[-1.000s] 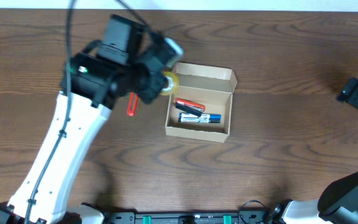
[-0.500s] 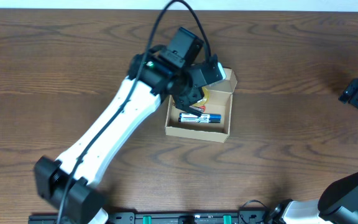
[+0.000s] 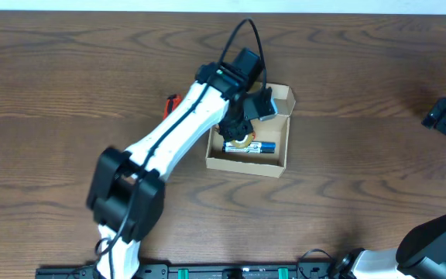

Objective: Pack container
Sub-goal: 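Lift the tape roll with the left gripper and carry it over the box, then lower the tape roll into the box and open the left gripper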

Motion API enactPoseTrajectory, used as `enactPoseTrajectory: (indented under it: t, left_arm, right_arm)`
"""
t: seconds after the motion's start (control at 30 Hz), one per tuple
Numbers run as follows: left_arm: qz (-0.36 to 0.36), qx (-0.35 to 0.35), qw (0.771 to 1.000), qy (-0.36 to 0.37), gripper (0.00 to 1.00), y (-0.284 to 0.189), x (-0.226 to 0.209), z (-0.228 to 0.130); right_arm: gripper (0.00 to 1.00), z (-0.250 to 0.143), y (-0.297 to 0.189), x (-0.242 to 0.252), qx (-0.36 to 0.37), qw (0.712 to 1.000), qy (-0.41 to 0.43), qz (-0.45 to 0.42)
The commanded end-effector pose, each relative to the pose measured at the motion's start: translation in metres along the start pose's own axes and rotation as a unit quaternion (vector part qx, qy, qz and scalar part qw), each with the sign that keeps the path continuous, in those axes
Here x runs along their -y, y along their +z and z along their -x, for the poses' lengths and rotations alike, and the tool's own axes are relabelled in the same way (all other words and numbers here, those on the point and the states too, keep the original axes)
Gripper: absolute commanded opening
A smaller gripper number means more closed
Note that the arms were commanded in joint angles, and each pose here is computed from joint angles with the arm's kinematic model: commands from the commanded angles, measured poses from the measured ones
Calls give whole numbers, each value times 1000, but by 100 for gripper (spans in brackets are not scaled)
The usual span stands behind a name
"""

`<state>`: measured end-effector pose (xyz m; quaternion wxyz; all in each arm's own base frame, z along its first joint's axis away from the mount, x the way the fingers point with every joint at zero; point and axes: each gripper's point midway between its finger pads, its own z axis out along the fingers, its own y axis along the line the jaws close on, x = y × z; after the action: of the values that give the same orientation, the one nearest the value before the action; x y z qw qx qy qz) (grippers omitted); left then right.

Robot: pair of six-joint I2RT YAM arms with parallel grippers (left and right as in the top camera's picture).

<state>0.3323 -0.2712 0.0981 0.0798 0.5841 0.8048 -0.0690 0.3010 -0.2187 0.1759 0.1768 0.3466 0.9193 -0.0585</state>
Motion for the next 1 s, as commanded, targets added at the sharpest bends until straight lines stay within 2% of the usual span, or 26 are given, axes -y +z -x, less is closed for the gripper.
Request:
enactPoseTrajectory:
  t: [0.0,0.17,0.43,0.47,0.5,0.53,0.6,0.67,0.73,0.77,0.83,0.97]
  left_arm:
    - [-12,-30,999,5,6,20,0,-6]
    - [-33,-59,998,5,6,42,6,-14]
    - [-38,-60,997,5,6,46,8,-14]
    - [-38,-60,997,5,21,47,8,-14]
    - [-38,-59,998,5,28,47,7,-13]
    - [-38,-59,998,5,28,47,7,-13]
    - [-38,-59,997,5,37,47,8,-13]
    - [-38,-60,997,6,40,47,8,-14]
    - [-35,-64,997,4,56,47,7,-15]
    - [-29,-68,997,1,55,45,6,-16]
    - [-13,-78,997,-1,47,38,3,-20]
    - [19,-73,997,-4,44,5,-2,-19]
  right_arm:
    - [99,3,-10,0,13,1000,8,3]
    - [99,2,-10,0,12,1000,8,5]
    - [99,3,-10,-2,13,1000,8,9]
    - [99,3,-10,-2,13,1000,8,9]
    - [99,3,-10,-2,13,1000,8,9]
    - [99,3,-10,-2,13,1000,8,9]
    - [99,3,-10,-2,13,1000,8,9]
    - [99,3,-10,-2,13,1000,7,9]
    - [99,3,-10,-2,13,1000,7,9]
    - [99,3,-10,-2,13,1000,6,9]
    - [99,3,-10,-2,13,1000,6,9]
    - [99,3,-10,-2,14,1000,6,9]
